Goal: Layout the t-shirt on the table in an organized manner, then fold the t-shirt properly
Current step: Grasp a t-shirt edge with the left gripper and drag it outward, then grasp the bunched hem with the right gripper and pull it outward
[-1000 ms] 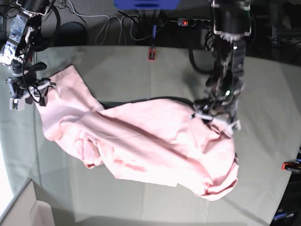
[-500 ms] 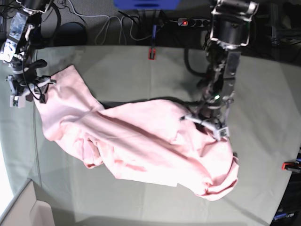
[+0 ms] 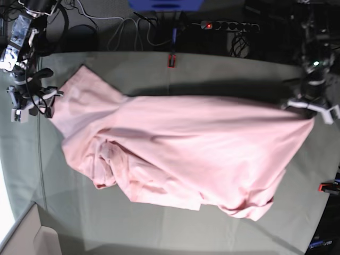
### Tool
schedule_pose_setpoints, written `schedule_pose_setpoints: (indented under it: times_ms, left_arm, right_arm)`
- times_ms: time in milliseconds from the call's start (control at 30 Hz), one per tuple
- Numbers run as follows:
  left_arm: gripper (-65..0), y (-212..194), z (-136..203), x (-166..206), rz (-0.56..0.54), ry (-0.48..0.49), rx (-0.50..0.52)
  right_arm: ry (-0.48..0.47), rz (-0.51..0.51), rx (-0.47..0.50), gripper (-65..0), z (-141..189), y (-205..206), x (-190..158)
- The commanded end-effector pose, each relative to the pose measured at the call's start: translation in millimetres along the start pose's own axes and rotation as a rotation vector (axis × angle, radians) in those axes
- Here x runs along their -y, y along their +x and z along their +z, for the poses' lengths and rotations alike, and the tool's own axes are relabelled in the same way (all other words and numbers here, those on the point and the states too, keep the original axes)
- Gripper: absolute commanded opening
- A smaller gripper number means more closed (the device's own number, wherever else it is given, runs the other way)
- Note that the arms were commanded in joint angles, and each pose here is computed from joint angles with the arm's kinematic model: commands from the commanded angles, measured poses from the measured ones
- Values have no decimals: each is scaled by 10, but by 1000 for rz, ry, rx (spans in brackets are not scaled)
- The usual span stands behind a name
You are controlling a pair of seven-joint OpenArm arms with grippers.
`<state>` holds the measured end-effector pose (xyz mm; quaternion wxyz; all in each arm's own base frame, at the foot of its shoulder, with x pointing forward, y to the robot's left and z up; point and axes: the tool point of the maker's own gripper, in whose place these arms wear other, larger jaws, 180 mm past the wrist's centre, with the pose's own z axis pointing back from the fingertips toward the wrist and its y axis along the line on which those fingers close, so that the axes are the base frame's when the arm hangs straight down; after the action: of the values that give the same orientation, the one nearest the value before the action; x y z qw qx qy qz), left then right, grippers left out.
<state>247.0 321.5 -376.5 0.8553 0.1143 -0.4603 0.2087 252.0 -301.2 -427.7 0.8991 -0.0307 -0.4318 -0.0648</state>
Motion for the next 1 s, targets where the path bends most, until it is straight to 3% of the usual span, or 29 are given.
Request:
schedule_pose_setpoints:
  times_ms: [0,200,467,667,867,967]
  left_arm:
    - [-645,219,1,-105,-11,25,66]
    - [-645,-124,24,-542,-9,126,-21]
    - [-644,-569,-64,-726,-1,178,-138]
    - [-526,-664,-123,-481,-31,98,-160]
    - [-517,-610,-174,-197,-14,5,-145]
    - [-516,-564,-177,-321,7,36,-132]
  right_arm:
    - [-6,1,62,-315,10,188,42]
    - [-6,4,68,-314,17,216,41]
    - [34,12,117,-309,-63,444,-159]
    - [195,110,174,-255,-200,781,-855]
    - [315,152,215,-240,-473,1178,-1399]
    - [362,158,204,-240,-670,1328,-1626]
